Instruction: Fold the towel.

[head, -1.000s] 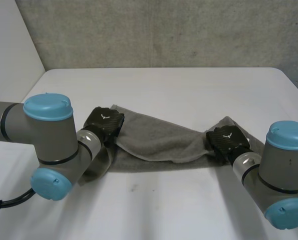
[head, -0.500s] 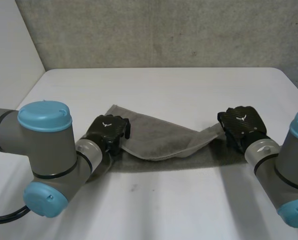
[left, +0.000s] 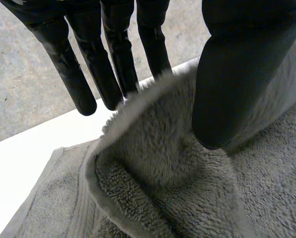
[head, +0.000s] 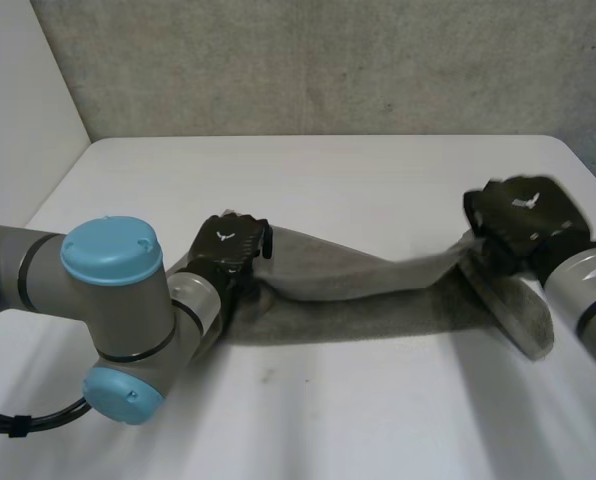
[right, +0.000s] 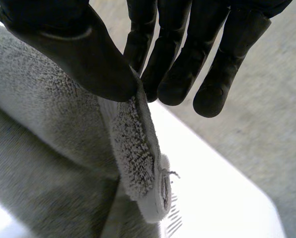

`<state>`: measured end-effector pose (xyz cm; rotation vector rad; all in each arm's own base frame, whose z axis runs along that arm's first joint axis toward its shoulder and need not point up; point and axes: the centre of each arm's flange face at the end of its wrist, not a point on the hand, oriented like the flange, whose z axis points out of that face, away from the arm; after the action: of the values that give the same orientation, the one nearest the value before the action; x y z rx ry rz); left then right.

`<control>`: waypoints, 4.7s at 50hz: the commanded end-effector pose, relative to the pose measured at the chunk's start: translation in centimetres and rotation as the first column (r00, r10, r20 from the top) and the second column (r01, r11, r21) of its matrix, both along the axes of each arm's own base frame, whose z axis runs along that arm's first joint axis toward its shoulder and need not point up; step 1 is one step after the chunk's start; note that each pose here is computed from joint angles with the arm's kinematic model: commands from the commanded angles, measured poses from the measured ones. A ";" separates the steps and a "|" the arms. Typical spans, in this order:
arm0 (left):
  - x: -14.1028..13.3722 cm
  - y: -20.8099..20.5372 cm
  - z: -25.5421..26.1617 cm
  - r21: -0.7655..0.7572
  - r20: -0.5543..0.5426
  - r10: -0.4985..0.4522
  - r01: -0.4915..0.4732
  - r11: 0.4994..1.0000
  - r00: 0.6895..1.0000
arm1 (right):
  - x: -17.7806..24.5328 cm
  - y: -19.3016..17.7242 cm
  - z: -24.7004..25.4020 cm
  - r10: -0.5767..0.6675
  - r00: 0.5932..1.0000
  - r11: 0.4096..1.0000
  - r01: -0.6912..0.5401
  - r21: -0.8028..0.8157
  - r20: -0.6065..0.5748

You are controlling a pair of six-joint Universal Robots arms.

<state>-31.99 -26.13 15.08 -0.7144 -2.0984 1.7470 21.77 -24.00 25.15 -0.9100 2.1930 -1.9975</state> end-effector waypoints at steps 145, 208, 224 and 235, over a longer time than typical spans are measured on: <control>7.2 -3.2 -0.8 -0.100 0.340 0.072 -0.040 0.994 0.938 | -1.0 -7.3 -6.2 -0.025 0.997 0.998 0.030 0.060 -0.077; 8.7 -4.8 -3.5 -0.215 0.341 0.287 -0.223 0.951 0.895 | -6.0 -8.1 -4.2 -0.204 0.978 0.978 0.201 0.059 0.042; 10.0 -3.0 -1.4 -0.242 0.398 0.293 -0.208 0.948 0.869 | -5.7 -6.9 -4.3 -0.178 0.984 0.977 0.180 0.110 -0.032; 13.1 1.9 2.0 -0.119 0.432 0.213 -0.179 0.977 0.876 | -7.3 -1.2 -3.3 -0.068 0.948 0.951 0.155 0.267 -0.310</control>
<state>-20.06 -26.36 15.75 -1.0251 -2.4727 1.9959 15.60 -27.97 21.14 -0.9702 2.5772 -1.7265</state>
